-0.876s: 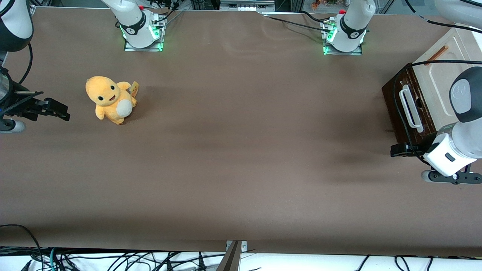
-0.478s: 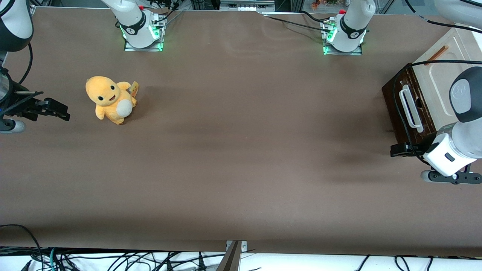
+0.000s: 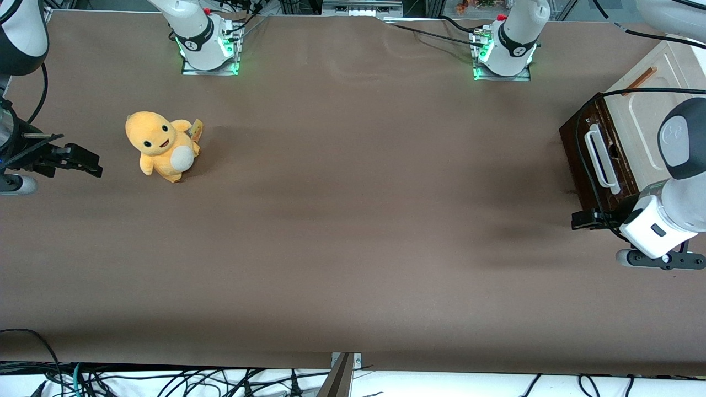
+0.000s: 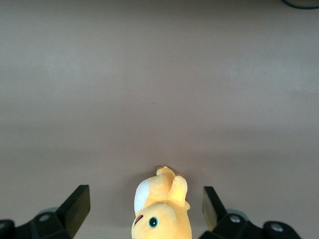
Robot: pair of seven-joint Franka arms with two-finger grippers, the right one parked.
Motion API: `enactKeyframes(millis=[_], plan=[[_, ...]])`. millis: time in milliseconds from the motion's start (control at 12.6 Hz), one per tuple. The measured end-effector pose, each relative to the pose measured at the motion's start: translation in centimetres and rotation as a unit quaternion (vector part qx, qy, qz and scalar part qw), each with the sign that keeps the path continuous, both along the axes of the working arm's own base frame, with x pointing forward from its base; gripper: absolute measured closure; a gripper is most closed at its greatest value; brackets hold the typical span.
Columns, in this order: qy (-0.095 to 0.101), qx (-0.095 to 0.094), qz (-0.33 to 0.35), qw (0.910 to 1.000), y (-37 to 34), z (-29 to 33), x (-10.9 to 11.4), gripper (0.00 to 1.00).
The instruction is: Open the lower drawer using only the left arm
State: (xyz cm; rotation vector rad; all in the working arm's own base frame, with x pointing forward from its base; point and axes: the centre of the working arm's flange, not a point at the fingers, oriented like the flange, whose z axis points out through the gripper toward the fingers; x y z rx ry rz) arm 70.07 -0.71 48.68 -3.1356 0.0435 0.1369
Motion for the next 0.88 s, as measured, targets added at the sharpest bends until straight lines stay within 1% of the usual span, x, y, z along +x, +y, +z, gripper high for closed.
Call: enactKeyframes(millis=[876], plan=[[-0.001, 0.000, -0.002, 1.0000, -0.20, 0.15, -0.03, 0.00]])
